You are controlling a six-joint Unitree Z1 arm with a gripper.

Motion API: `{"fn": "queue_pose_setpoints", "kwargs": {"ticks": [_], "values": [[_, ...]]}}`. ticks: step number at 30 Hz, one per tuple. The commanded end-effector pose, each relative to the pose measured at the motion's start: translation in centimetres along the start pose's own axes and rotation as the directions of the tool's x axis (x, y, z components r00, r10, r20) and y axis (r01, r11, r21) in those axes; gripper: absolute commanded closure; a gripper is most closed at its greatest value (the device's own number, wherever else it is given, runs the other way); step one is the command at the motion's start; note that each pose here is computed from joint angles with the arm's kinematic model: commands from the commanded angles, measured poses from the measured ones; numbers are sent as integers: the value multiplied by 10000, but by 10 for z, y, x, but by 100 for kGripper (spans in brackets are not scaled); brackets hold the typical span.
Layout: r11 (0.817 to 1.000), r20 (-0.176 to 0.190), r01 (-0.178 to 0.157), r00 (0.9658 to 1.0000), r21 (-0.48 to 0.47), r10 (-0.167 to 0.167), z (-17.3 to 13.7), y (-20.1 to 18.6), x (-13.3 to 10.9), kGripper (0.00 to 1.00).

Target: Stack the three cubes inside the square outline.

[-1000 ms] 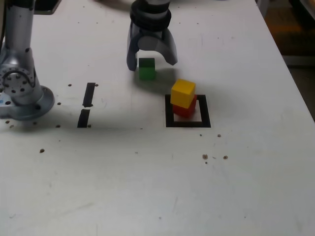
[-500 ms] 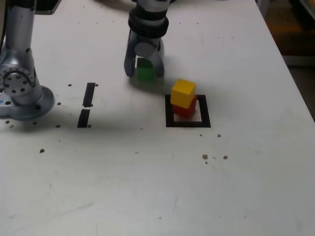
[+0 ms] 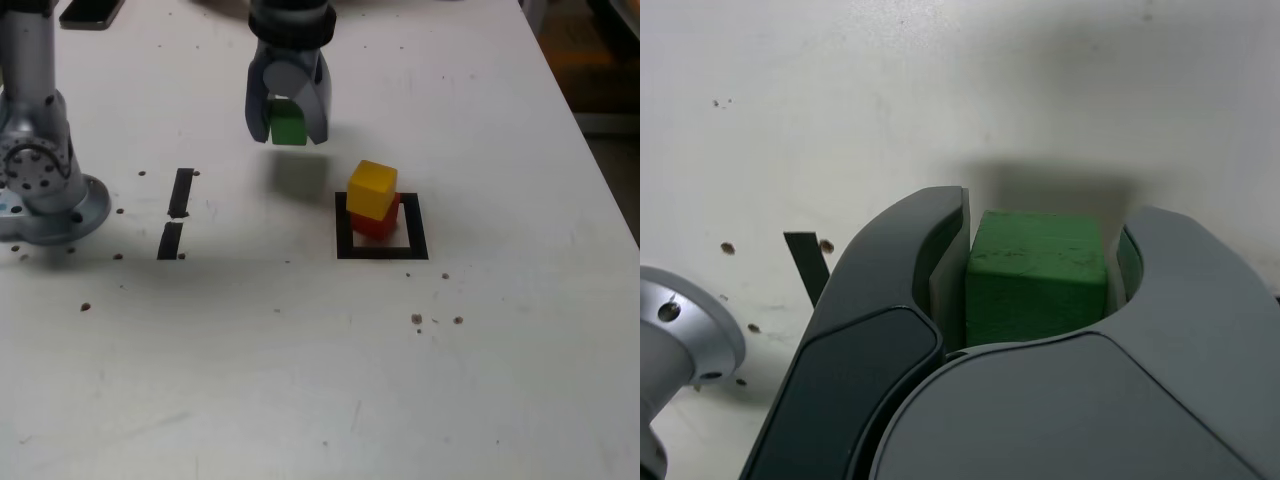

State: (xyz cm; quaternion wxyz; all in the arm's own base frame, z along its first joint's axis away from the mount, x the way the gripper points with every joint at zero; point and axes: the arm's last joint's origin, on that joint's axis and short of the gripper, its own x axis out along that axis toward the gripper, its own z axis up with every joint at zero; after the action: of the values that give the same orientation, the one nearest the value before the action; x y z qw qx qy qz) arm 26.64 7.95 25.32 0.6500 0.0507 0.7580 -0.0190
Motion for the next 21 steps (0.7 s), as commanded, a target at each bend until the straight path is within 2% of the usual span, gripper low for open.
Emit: {"fn": "queue_pose_setpoints", "kwargs": {"ticks": [1, 8, 11, 16, 21], "values": [[9998, 224, -122, 9997, 171, 118, -6, -9, -23, 90], [9940, 785, -339, 9966, 1036, 259, -11, -43, -78, 90], [9875, 1065, -459, 9939, 1510, 299, -6, -61, -94, 90], [9788, 1460, -641, 9886, 1943, 357, 6, -86, -107, 90], [9747, 1557, -685, 9872, 2130, 353, 24, -105, -102, 89]]}}
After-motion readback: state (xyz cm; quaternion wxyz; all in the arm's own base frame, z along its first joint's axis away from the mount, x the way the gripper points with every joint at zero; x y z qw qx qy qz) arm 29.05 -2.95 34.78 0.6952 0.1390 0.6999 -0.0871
